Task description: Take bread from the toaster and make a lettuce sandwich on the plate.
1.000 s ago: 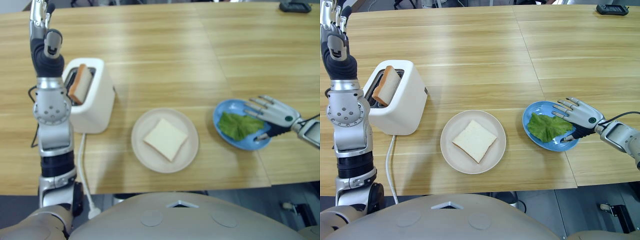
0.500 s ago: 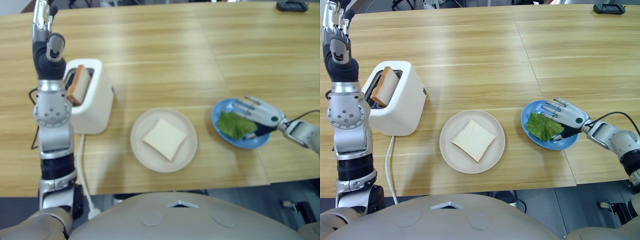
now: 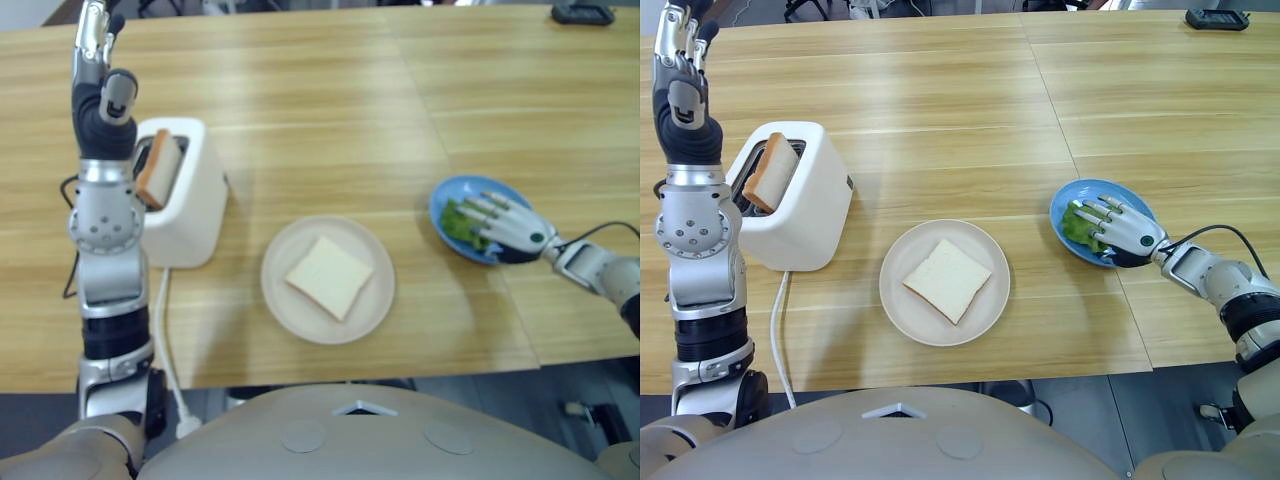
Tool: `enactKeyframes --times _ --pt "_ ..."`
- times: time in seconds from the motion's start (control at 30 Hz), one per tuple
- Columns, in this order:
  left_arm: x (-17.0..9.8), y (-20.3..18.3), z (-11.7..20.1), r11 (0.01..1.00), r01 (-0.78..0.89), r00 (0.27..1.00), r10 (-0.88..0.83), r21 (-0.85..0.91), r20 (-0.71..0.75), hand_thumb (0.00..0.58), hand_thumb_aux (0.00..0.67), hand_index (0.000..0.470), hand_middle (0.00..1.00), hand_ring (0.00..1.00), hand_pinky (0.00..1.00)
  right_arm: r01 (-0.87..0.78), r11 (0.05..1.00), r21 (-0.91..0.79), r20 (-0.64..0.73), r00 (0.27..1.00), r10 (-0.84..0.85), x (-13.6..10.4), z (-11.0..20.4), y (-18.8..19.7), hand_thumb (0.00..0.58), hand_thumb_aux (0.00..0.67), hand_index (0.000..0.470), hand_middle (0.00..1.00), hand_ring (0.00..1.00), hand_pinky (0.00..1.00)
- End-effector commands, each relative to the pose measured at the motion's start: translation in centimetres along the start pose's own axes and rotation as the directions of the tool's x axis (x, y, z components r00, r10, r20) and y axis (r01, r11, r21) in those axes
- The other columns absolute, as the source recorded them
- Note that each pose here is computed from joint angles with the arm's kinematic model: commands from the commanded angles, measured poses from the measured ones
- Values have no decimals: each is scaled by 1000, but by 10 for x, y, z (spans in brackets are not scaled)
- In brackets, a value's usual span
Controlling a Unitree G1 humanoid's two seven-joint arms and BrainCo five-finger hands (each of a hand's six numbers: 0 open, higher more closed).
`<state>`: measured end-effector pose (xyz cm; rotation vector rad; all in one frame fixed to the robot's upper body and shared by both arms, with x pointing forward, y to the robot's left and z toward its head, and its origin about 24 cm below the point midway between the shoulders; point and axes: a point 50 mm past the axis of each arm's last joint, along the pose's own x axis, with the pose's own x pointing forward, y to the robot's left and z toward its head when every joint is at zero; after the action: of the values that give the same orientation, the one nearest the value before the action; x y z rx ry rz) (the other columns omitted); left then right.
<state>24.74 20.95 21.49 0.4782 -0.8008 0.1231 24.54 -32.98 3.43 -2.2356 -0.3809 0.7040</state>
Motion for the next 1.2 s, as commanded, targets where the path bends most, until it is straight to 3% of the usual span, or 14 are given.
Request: enactKeyframes --times 0.03,0.2,0.23,1.2 --pt "-1 -3 -2 1000 20 1000 -20 2 -14 0 0 0 0 0 0 -16 1000 23 10 1000 16 -1 7 6 580 670 460 0 0 0" --pt "-1 -6 -2 1000 27 999 -27 1 -17 0 0 0 0 0 0 23 999 48 -7 1000 -23 -1 8 7 580 670 460 0 0 0" --pt "-1 -6 -3 1000 29 999 -29 1 -18 0 0 0 0 0 0 37 998 56 -11 999 -37 -1 8 7 580 670 460 1000 1000 1000" --pt "-4 -19 -4 999 39 999 -39 -8 -34 0 0 0 0 0 0 212 936 281 -164 972 -171 -9 0 8 580 670 460 1000 1000 1000"
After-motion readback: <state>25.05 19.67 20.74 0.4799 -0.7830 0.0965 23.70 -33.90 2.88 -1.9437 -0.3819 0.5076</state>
